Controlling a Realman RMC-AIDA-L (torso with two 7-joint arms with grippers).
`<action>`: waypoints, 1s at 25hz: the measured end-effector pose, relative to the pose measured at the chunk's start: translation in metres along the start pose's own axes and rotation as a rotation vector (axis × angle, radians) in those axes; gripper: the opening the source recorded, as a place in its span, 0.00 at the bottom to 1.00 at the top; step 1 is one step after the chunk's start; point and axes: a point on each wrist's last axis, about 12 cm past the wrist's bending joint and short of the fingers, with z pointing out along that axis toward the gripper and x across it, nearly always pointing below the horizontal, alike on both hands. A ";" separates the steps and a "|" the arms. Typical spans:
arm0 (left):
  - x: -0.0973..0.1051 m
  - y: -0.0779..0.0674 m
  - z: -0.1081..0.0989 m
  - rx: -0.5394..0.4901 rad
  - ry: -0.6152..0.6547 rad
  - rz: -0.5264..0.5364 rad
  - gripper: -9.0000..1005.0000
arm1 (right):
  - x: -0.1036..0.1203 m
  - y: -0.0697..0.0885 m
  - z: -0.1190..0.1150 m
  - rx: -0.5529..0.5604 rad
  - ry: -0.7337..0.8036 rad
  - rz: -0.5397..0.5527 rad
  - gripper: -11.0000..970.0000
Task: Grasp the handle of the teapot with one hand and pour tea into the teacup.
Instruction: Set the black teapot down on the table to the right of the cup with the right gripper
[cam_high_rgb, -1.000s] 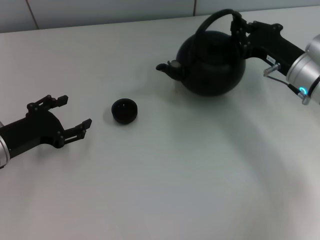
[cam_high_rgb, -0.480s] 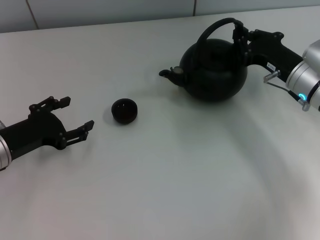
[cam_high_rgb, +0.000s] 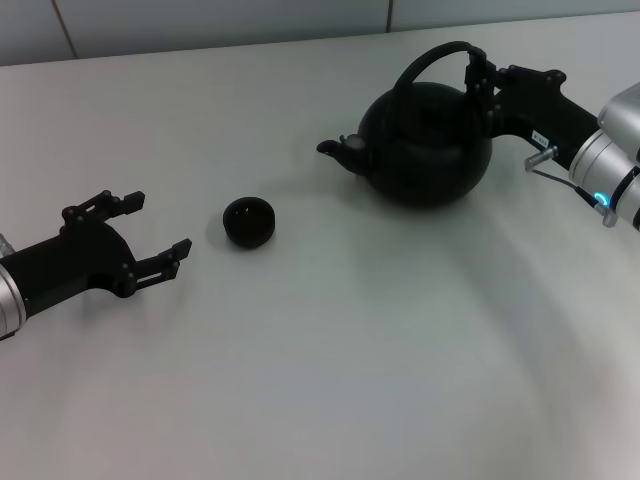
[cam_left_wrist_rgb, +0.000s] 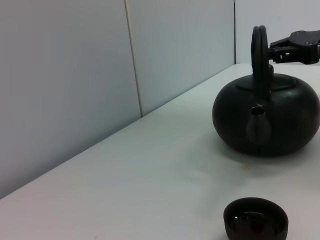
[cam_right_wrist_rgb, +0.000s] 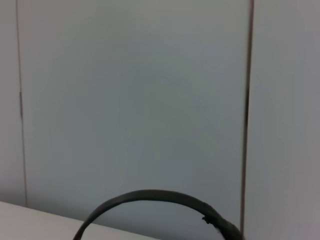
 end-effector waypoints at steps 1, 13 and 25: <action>0.000 0.000 0.000 0.001 0.000 -0.001 0.84 | 0.000 0.000 0.000 0.003 -0.001 0.001 0.09; 0.001 -0.001 0.000 0.003 0.003 -0.004 0.84 | 0.007 0.005 -0.005 -0.013 0.009 0.014 0.17; 0.002 -0.003 0.000 0.003 0.002 -0.009 0.84 | 0.013 0.004 -0.042 -0.007 -0.111 0.074 0.78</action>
